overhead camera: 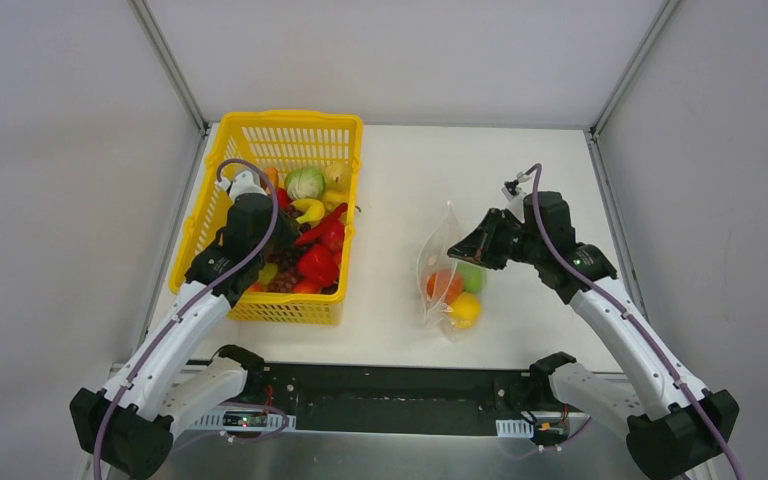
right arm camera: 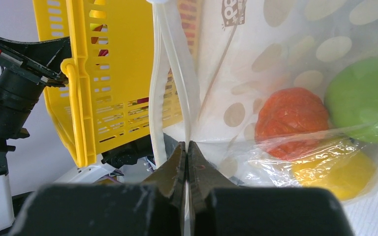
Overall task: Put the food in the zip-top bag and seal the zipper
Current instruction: Pick up the fake fruit from the bin.
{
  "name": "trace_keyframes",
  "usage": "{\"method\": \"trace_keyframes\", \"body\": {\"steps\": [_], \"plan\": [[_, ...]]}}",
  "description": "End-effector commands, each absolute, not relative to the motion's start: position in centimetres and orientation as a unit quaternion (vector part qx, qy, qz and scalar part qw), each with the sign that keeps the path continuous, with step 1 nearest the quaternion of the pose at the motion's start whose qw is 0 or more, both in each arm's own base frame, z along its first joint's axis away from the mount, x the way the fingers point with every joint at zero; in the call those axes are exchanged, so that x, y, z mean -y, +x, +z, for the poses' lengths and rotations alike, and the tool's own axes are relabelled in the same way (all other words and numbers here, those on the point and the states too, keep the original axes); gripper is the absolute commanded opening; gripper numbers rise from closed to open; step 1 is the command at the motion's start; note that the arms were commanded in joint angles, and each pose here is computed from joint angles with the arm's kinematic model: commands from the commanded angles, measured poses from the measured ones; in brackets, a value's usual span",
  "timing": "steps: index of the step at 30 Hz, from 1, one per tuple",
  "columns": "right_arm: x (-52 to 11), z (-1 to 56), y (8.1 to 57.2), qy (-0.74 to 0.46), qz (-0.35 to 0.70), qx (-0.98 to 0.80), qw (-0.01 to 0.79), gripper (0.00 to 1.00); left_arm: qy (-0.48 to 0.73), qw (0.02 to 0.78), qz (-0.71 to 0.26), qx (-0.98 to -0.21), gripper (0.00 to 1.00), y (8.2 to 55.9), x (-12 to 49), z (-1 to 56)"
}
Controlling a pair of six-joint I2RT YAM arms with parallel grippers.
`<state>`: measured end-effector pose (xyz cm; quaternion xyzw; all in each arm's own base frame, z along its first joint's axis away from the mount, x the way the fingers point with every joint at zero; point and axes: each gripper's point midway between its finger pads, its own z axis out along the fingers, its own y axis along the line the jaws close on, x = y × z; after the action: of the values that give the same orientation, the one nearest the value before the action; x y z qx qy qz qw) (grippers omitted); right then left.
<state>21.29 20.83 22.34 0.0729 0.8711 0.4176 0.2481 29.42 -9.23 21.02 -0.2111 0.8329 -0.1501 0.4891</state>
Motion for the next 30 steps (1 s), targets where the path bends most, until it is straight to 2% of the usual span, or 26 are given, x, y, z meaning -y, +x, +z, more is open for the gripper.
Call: {"method": "trace_keyframes", "body": {"steps": [1,10,30], "plan": [[-21.0,23.5,21.2,0.067,0.434,-0.859,0.263,0.00,-0.202,0.497,-0.124,-0.835,0.00,28.6,8.0,21.1],[-21.1,23.9,21.3,0.063,0.435,-0.859,0.263,0.00,-0.147,0.552,-0.180,-0.801,0.00,26.9,8.8,27.7],[-21.1,24.5,20.9,0.056,0.444,-0.854,0.266,0.00,-0.001,0.550,-0.283,-0.786,0.00,23.3,12.9,33.6]]}}
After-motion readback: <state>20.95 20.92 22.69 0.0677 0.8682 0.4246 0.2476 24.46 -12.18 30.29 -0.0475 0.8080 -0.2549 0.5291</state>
